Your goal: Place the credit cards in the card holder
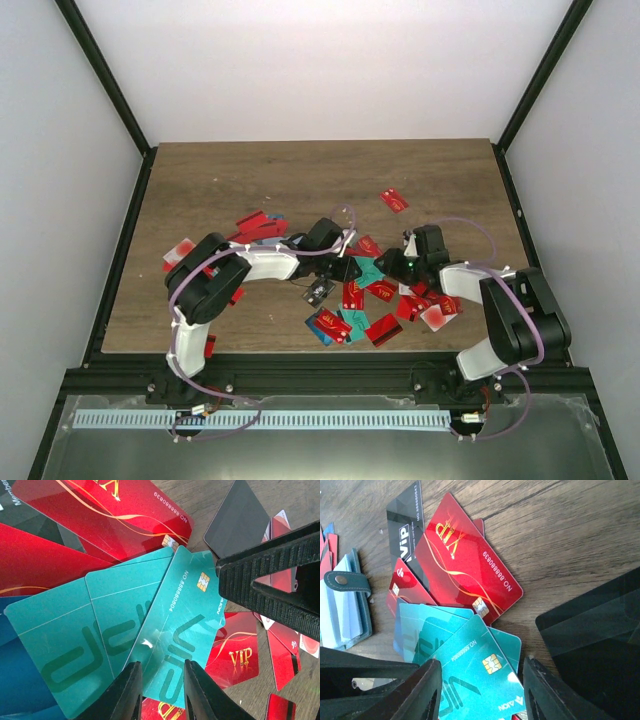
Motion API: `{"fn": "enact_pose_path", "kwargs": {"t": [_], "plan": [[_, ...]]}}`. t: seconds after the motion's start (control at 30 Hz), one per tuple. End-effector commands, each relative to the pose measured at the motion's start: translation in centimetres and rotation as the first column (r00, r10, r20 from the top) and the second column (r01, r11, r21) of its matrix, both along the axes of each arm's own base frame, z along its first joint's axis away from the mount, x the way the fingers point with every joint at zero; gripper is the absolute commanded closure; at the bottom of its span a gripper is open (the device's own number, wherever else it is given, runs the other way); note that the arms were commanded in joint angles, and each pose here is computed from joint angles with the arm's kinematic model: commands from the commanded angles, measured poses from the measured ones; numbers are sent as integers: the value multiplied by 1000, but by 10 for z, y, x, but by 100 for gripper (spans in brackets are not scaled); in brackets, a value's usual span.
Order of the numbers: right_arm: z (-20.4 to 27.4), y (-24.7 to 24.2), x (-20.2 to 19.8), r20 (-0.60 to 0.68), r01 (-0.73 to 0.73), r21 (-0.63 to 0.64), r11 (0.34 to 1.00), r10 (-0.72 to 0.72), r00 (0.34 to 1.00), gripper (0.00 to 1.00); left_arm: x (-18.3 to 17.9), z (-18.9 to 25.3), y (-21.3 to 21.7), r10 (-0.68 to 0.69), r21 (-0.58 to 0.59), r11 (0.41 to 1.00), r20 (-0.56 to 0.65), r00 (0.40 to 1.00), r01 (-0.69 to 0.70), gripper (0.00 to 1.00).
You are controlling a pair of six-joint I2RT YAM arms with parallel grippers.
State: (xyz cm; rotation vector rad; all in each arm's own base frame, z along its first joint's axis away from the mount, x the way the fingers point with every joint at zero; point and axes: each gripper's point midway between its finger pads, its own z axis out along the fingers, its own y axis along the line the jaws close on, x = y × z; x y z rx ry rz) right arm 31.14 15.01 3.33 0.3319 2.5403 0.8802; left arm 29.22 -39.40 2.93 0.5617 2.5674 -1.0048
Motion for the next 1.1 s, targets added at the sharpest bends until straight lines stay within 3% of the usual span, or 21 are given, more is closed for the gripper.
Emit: {"fn": "enact_pose_path", "kwargs": {"t": [0.0,1.07], "plan": [[0,6,-13,-20,-60,59,996,62,998,54,-6,-22,4,-13,41,999,-26,1000,15,74],[9,32,-41,-35,-194,384,902,225,974,76,-22,-40,11,-9,26,1000,-83,997,11,75]]}}
